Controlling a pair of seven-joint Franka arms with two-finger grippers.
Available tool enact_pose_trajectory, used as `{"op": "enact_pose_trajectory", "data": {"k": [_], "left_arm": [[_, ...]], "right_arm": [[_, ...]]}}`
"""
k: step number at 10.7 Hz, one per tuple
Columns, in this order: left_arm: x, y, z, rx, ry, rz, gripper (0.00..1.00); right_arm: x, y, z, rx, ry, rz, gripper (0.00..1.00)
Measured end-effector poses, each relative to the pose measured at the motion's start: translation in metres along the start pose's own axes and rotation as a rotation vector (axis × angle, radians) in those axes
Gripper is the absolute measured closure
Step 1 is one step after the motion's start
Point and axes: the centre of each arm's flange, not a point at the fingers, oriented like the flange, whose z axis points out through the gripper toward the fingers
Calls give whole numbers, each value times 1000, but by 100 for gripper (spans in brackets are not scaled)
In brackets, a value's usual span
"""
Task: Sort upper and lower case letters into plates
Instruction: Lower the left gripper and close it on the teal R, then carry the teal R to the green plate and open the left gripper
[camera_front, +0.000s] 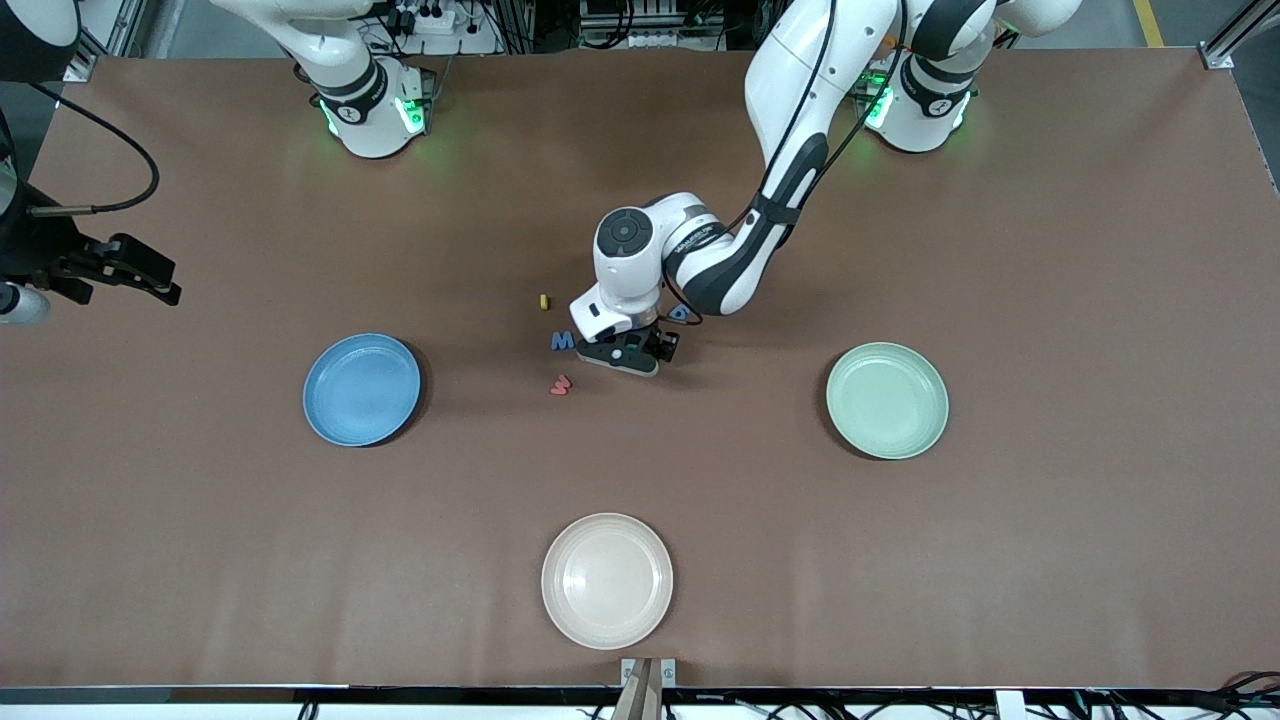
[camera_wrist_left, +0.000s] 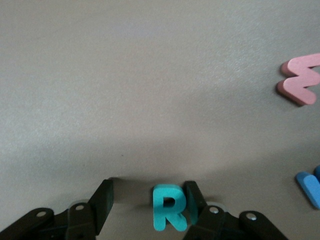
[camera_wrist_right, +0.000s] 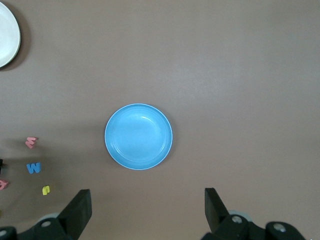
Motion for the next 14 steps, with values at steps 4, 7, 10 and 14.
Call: {"op": "enact_pose_trajectory", "data": {"k": [4, 7, 10, 14], "left_arm": [[-3, 2, 1, 10, -12, -3, 33], [-3, 2, 0, 13, -15, -2, 42], [-3, 0, -2, 20, -21, -4, 57], [-1, 0, -6, 22, -22, -6, 70]], "right_arm": [[0, 0, 0, 0, 0, 0, 0], [0, 0, 0, 0, 0, 0, 0], [0, 0, 0, 0, 0, 0, 0], [0, 0, 0, 1, 0, 0, 0]]}}
